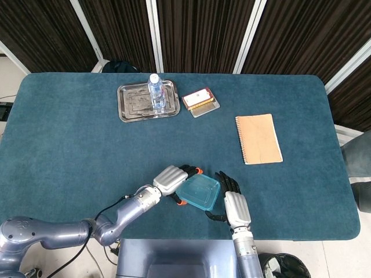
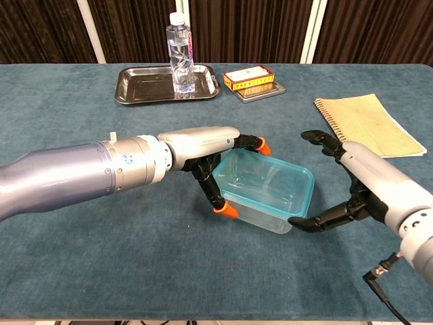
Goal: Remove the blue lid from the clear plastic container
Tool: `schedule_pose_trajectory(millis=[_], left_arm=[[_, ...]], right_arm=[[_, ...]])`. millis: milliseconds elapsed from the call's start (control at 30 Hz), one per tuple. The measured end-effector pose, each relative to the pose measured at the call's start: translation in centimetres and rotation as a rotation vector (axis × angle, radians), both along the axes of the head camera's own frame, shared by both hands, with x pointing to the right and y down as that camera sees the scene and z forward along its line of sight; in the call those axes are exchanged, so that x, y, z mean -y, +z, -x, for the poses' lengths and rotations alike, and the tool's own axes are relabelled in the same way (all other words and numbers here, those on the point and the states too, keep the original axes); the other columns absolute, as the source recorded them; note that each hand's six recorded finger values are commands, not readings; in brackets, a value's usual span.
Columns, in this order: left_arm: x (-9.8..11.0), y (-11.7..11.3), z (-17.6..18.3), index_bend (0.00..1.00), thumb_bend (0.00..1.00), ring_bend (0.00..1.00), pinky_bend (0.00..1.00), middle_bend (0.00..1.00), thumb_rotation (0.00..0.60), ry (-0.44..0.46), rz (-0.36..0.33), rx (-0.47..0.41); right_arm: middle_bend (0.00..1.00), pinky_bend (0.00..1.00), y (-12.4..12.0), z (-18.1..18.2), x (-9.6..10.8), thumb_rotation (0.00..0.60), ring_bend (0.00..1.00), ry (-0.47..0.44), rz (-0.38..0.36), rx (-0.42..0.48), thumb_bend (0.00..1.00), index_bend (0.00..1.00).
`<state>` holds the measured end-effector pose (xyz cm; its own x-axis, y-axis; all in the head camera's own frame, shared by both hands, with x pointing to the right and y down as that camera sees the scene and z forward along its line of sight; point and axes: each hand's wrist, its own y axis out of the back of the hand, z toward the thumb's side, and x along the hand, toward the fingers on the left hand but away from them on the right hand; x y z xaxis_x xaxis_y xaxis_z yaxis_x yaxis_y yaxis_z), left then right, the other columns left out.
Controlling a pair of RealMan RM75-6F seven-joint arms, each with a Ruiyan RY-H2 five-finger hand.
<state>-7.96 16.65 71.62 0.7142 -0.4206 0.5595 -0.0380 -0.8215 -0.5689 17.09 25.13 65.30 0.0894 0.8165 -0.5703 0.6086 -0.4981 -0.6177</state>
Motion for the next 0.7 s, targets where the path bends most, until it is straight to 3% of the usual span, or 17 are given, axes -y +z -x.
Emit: schedule_pose_trajectory(millis=[700], left_arm=[[0.1, -0.12, -0.37, 0.49, 0.19, 0.46, 0.56, 0.53, 0.6, 0.016, 0.01, 0.004]], right_arm=[[0.0, 0.0, -0.18, -0.27, 0.23, 0.6, 0.0, 0.01, -0.055, 0.02, 0.28, 0.0]])
